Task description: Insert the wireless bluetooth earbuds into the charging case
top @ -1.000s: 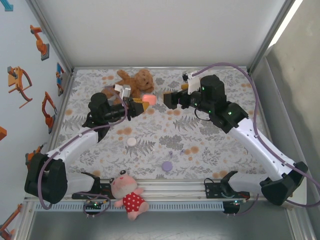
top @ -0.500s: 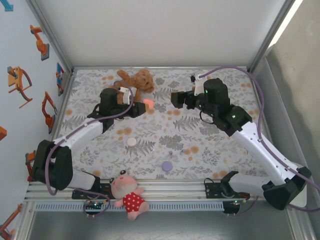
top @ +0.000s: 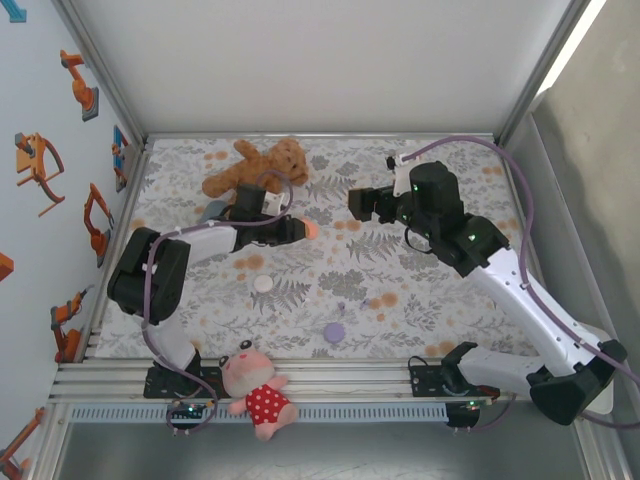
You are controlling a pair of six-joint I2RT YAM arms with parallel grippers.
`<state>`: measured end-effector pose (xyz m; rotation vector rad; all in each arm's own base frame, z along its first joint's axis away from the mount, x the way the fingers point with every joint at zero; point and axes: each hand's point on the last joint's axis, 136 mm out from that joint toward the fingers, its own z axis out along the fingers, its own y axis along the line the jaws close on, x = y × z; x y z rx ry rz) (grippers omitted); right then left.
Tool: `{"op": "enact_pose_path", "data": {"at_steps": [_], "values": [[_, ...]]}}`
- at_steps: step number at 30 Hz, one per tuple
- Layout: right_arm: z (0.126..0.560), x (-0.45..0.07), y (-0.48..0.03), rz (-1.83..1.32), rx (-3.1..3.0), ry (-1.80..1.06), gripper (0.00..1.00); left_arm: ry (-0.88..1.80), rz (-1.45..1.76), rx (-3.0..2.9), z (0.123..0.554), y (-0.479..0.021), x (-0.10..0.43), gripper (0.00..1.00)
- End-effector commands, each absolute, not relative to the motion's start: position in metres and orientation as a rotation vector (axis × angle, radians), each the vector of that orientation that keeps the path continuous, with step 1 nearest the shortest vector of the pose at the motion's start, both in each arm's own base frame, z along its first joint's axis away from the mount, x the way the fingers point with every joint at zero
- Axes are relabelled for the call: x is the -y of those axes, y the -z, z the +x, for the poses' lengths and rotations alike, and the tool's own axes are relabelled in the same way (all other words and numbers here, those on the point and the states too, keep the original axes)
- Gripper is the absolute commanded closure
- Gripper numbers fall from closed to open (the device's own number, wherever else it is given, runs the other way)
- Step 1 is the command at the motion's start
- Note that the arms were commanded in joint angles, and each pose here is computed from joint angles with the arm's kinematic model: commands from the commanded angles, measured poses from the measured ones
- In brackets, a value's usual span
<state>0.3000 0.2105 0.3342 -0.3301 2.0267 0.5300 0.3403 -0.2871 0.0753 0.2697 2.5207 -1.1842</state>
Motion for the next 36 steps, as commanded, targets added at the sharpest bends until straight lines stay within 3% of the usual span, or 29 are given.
{"op": "enact_pose_path", "data": {"at_steps": [1, 13, 26, 36], "values": [[0.299, -0.199, -0.336, -0.285, -2.026, -0.497, 0.0, 1.201, 0.248, -2.506, 0.352, -0.073, 0.294, 0.97], [0.304, -0.198, -0.328, -0.283, -2.052, -0.462, 0.0, 1.209, 0.215, -2.568, 0.355, -0.038, 0.297, 0.95], [0.31, -0.204, -0.328, -0.295, -2.055, -0.459, 0.0, 1.196, 0.228, -2.559, 0.356, -0.039, 0.294, 0.65], [0.309, -0.202, -0.329, -0.296, -2.049, -0.457, 0.0, 1.179, 0.212, -2.505, 0.363, -0.057, 0.284, 0.62]]}}
